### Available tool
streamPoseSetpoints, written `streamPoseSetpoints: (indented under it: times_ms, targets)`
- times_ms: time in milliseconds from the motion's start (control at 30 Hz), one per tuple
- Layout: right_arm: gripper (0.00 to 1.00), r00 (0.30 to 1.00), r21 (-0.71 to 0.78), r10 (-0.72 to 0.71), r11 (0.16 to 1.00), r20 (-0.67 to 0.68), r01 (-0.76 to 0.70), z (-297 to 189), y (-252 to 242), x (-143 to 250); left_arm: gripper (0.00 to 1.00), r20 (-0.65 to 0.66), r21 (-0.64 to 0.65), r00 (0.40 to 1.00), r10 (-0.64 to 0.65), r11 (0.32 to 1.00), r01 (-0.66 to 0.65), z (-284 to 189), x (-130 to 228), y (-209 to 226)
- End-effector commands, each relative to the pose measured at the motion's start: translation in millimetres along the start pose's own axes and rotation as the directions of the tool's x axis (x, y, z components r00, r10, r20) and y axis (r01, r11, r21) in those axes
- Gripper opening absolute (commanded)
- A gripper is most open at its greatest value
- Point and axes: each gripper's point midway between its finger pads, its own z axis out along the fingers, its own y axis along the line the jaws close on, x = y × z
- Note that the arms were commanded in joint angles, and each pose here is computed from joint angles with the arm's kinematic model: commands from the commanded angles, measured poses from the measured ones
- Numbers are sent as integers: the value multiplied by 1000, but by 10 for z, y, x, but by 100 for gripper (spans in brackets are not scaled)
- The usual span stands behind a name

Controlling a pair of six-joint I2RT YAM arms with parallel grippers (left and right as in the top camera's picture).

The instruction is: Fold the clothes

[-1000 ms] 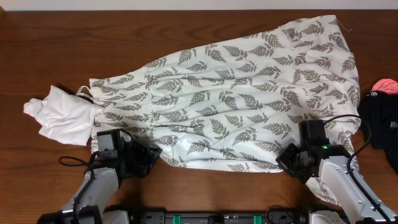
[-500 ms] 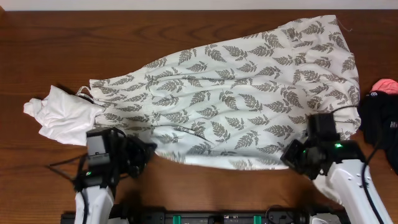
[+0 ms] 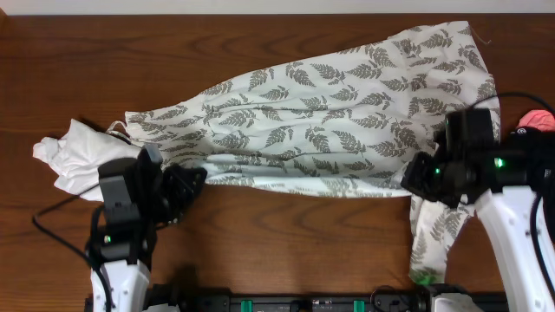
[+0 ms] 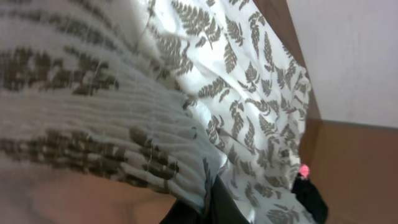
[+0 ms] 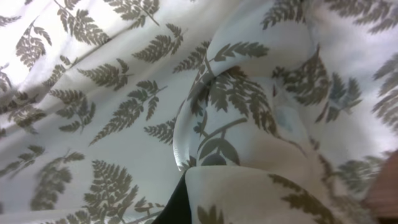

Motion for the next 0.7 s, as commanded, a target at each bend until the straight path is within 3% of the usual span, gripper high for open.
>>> streamPoseSetpoints:
  times_ms: [0,133,667]
  targets:
    - [1,998,36,-53,998,-45,54,62,-15,-80,6,50,-29,992,113,993,-111,-25,-230,-122]
    - [1,996,65,-34,997,-85,39,190,-90,-123,6,31,-44,991,128,991,-127,23,-306,-155]
    - [1,991,48,-134,990,31,132,158,-254,-622,6,40,-70,976,213,975,-210,138,-729,-410]
